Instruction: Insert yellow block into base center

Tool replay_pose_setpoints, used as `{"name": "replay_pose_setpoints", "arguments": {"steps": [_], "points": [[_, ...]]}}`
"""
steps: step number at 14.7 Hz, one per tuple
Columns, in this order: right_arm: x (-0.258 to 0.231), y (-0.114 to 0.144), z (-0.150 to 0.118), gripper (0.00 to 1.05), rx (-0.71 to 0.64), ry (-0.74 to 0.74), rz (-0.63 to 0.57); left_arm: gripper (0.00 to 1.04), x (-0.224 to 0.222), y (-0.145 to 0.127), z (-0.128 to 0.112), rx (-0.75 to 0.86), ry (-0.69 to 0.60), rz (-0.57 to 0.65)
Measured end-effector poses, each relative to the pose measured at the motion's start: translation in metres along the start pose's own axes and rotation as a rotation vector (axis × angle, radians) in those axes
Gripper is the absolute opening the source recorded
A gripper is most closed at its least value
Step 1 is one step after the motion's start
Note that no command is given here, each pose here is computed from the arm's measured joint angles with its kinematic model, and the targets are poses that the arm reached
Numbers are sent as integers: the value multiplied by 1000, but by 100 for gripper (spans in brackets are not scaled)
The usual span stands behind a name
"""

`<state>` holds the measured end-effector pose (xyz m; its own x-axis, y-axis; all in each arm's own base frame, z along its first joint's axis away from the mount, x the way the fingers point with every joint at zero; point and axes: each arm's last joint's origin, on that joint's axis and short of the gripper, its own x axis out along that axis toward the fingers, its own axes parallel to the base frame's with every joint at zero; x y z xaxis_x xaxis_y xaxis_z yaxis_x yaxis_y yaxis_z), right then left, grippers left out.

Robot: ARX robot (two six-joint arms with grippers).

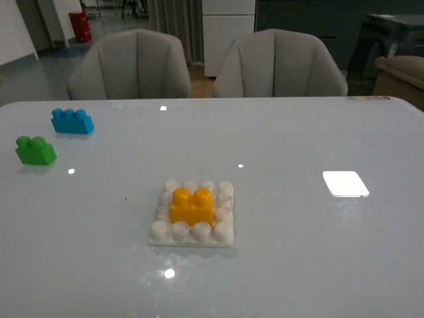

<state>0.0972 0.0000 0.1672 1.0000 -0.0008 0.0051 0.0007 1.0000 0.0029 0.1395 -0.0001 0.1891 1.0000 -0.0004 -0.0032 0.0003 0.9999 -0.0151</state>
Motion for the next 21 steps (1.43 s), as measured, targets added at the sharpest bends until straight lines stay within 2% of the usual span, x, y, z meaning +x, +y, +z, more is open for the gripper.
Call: {"name": "replay_pose_setpoints", "arguments": {"steps": [2, 6, 17, 19, 20, 21], "points": [[0, 0, 0, 98, 0, 0, 0, 2, -17, 0, -14, 0, 2, 0], [0, 0, 0, 98, 0, 0, 0, 2, -19, 0, -19, 0, -18, 0], [0, 0, 0, 98, 0, 0, 0, 2, -31, 0, -20, 0, -13, -1], [0, 0, 0, 98, 0, 0, 0, 2, -38, 0, -26, 0, 38, -1], [0, 0, 0, 98, 0, 0, 0, 2, -42, 0, -22, 0, -15, -1], [0, 0, 0, 98, 0, -1, 1, 2, -42, 0, -21, 0, -12, 1]]}}
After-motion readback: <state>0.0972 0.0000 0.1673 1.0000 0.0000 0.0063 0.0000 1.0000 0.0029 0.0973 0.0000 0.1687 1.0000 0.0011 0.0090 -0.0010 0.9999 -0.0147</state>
